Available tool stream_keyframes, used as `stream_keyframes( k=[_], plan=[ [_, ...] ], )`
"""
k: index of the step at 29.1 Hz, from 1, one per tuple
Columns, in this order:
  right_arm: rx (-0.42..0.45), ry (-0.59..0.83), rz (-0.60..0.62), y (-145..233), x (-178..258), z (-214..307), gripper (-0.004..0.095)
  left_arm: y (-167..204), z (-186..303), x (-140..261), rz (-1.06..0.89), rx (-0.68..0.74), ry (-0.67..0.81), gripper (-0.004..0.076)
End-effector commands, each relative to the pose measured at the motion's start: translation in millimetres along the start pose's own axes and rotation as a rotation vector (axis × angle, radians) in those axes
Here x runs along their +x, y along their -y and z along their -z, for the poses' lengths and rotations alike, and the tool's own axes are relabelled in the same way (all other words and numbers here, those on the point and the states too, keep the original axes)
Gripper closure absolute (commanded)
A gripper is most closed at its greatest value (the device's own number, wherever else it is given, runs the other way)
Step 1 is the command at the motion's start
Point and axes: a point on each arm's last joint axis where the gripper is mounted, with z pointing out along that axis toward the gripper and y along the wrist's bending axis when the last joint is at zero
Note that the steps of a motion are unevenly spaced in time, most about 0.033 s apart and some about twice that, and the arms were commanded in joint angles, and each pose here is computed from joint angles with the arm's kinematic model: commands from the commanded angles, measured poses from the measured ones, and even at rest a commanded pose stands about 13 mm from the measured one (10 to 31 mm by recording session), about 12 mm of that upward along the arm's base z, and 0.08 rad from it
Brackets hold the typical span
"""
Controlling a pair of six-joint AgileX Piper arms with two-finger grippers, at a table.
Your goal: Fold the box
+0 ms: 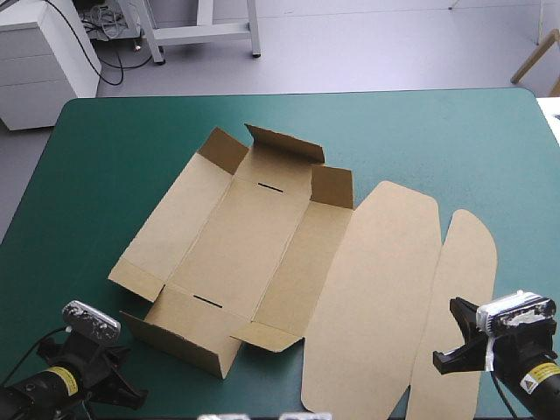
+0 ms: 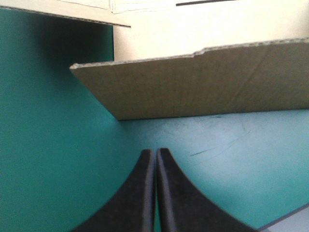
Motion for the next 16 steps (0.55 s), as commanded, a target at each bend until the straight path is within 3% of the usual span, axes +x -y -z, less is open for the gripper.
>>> stream_keyframes(
  k=[1,11,16],
  plan=[
    [0.007,0.078,0.010,0.3,-13.1,3.5,0.0912,0.4,4.8,-8.6,0.010,0.008,0.054,0.0734],
    [0.008,0.078,0.012,0.3,-13.1,3.5,0.0905,0.4,4.9,-9.7,0.010,0.008,0.066,0.0734],
    [0.007,0.082,0.011,0.2,-14.2,4.3,0.0749,0.3,4.9,-9.7,0.009,0.006,0.066,0.0734]
  ],
)
